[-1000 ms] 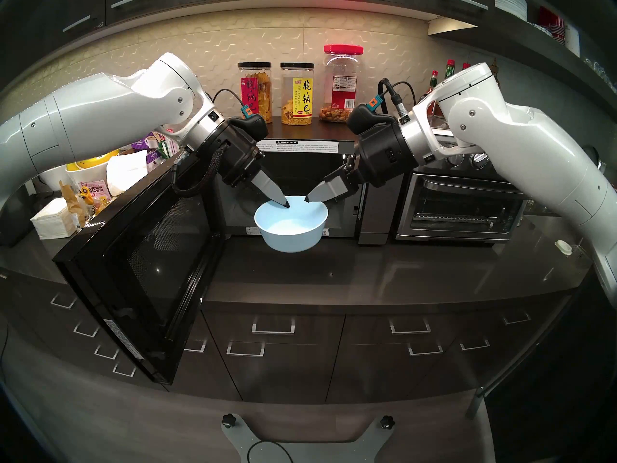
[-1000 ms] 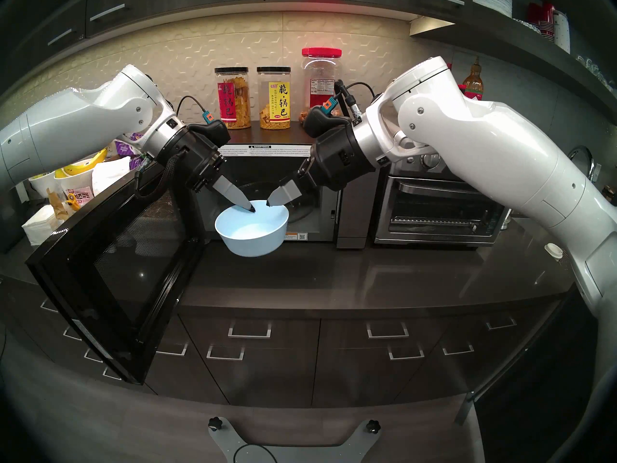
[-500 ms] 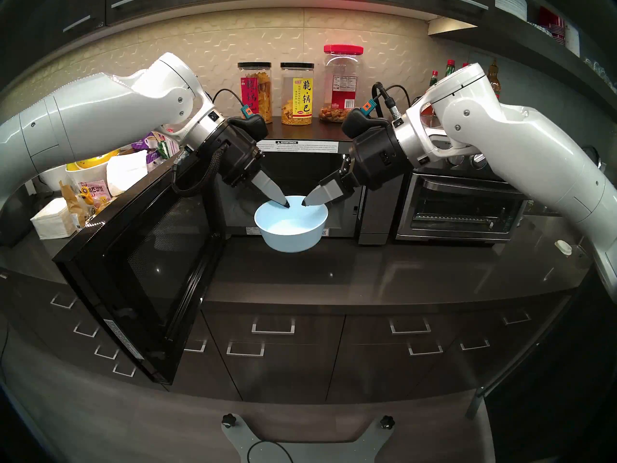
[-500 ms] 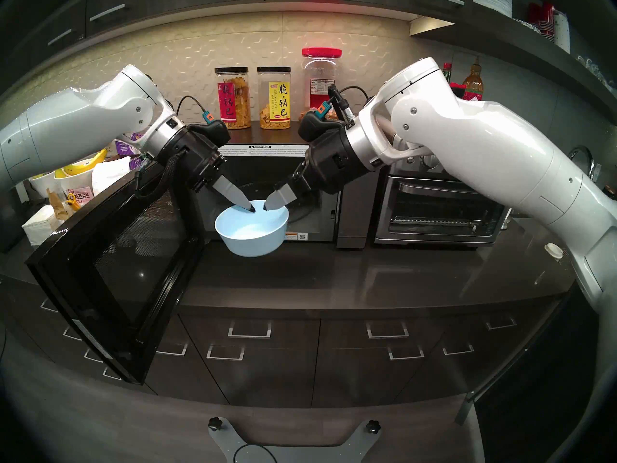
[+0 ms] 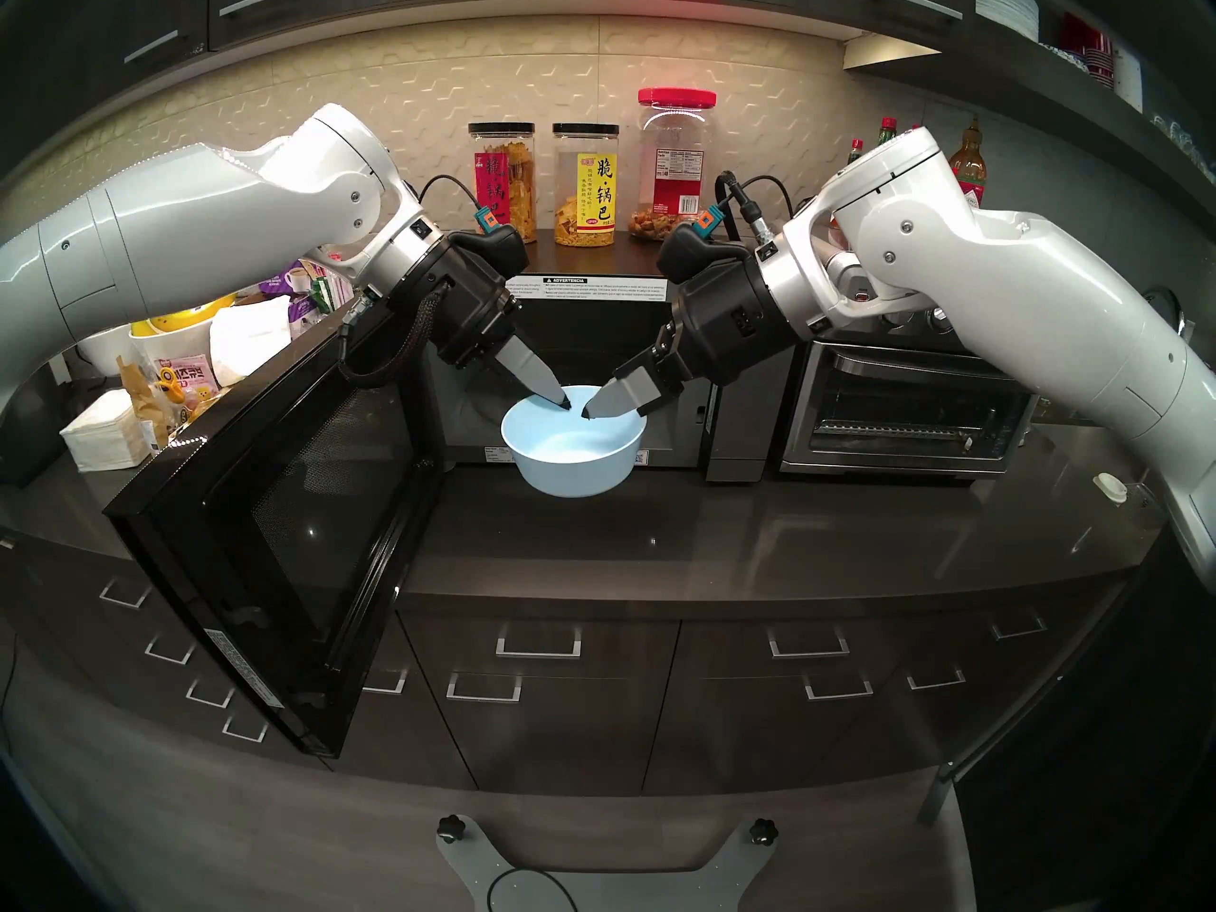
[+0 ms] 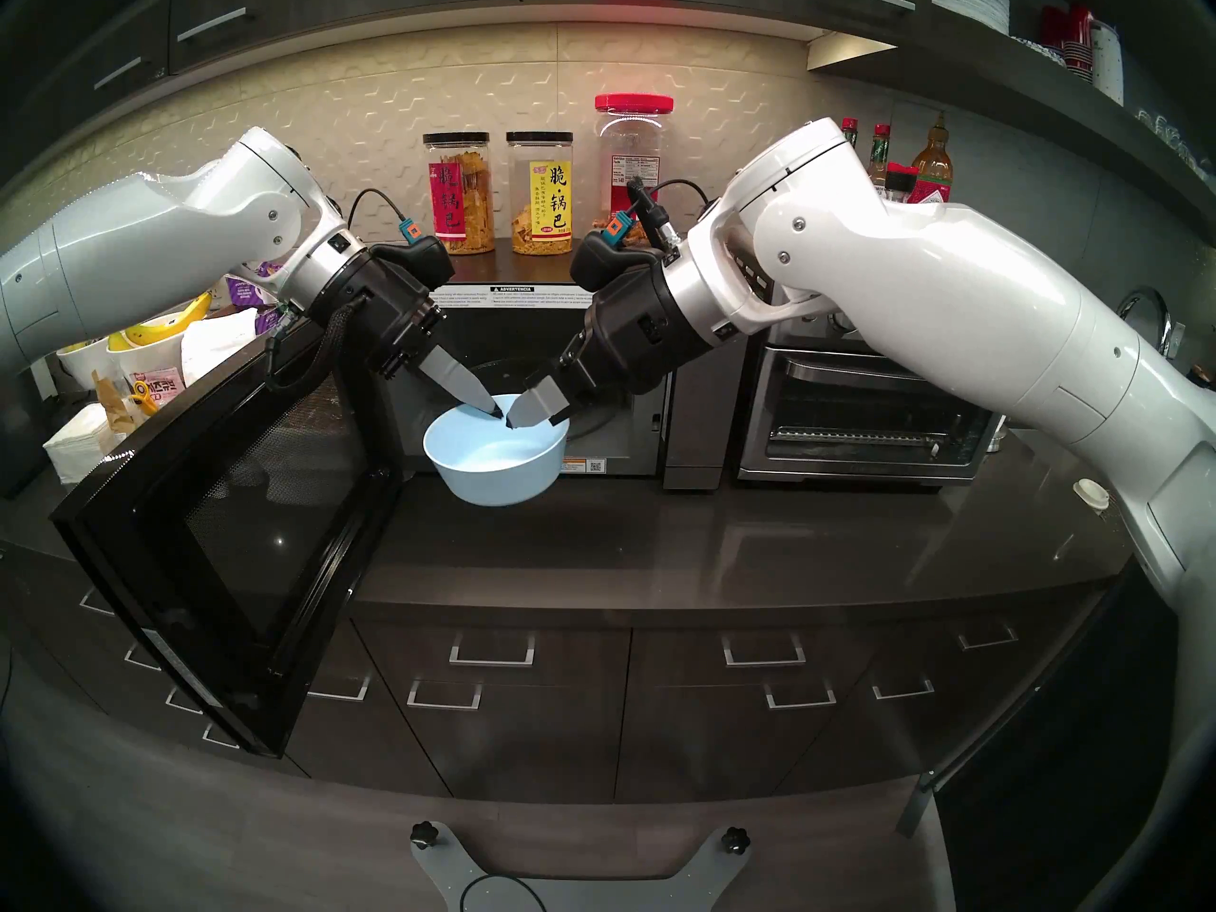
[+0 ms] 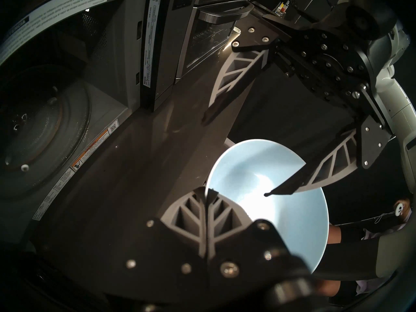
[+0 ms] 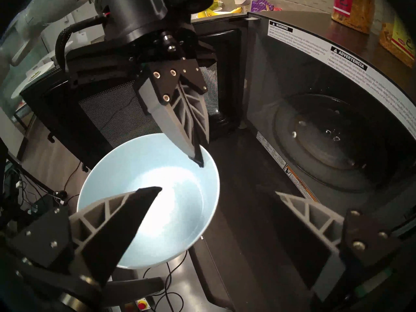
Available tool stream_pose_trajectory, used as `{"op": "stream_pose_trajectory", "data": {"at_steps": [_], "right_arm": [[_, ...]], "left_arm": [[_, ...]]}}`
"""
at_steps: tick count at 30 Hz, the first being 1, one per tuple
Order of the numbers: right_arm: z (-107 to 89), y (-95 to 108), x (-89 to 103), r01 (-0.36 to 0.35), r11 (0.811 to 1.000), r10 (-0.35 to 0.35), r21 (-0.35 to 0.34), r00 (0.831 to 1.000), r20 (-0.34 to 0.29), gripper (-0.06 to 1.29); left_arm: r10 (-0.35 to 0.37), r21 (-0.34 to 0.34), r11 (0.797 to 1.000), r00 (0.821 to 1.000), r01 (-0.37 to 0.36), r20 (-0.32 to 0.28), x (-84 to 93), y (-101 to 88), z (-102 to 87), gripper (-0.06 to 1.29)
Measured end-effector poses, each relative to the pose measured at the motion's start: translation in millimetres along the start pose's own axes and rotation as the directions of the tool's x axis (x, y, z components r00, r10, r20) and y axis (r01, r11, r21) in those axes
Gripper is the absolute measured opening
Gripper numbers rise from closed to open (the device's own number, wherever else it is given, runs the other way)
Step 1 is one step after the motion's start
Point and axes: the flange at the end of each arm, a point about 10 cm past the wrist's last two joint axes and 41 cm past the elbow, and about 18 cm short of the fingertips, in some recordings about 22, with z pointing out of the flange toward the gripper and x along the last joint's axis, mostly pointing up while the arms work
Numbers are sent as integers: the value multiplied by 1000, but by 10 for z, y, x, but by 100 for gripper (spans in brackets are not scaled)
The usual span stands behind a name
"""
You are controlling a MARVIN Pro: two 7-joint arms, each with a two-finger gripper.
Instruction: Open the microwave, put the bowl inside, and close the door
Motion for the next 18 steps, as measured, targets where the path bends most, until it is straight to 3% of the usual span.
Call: {"op": "stream_pose_trajectory", "data": {"at_steps": [18], "right_arm": [[55, 17, -39, -16, 1000, 16, -4, 1000, 14, 121]], "left_arm": [[-1, 5, 1000, 1000, 1, 0, 1, -4, 1, -2]]}}
